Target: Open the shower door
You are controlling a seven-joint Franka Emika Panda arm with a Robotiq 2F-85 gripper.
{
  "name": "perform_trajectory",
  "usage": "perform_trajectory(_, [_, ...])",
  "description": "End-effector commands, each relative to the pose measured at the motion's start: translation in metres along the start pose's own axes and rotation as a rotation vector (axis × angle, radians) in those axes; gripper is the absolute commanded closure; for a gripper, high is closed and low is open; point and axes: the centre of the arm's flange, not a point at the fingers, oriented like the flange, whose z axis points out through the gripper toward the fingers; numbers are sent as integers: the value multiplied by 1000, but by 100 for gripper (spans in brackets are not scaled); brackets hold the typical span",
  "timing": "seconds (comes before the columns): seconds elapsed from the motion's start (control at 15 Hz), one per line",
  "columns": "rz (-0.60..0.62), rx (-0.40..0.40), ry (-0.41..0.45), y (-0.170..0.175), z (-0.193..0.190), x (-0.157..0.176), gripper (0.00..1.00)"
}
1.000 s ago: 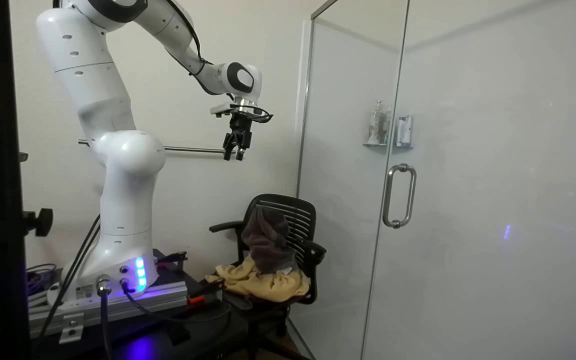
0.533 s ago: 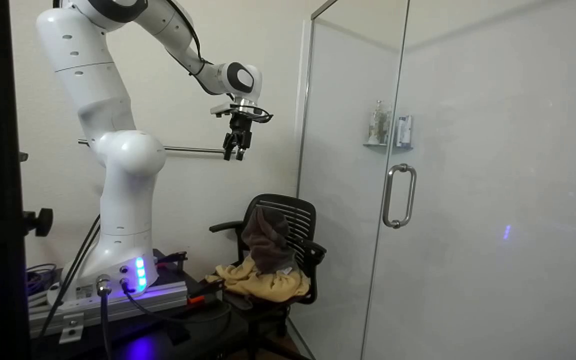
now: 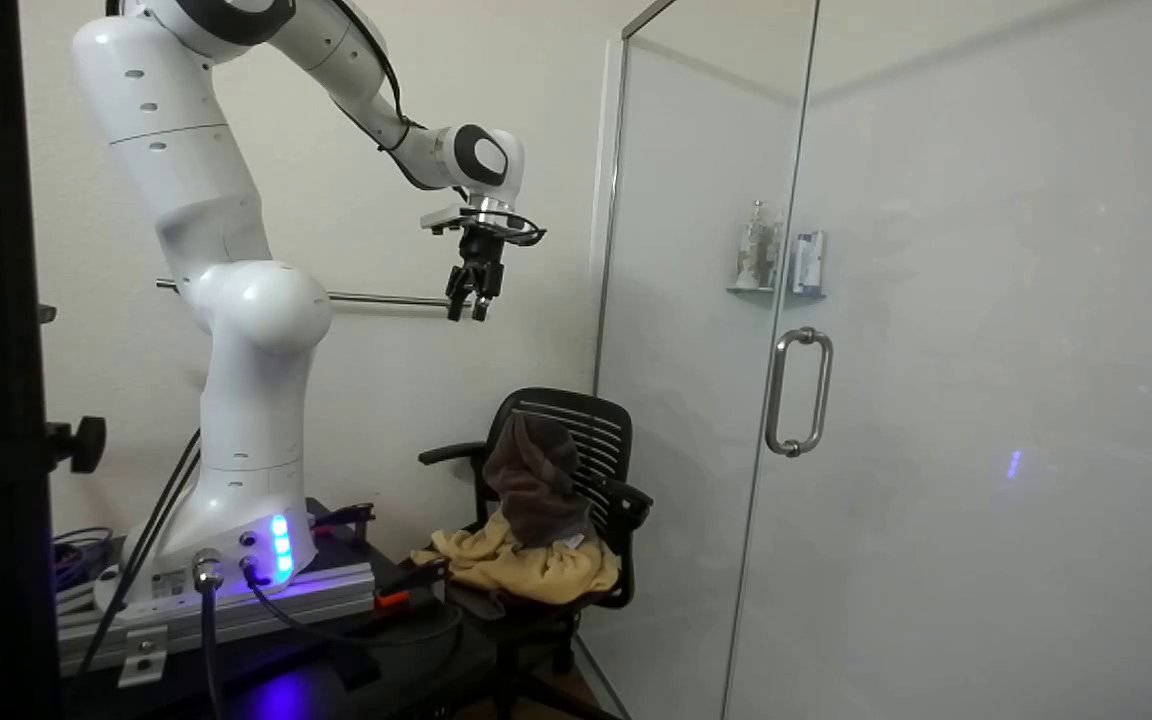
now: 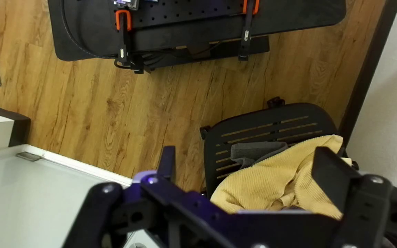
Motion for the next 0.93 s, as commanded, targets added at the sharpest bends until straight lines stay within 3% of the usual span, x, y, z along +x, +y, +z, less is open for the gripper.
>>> perform_trajectory(0.0, [0,0,0,0,0,0,0])
perform_trajectory(0.33, [-3,0,6,1,0,-1,0])
perform_trajectory(0.4, [-8,1,10,1,0,-1,25])
perform_trajectory(0.47, [-7,-1,11,1,0,-1,26])
perform_trajectory(0.87, [-7,0,16,2,0,-2,69])
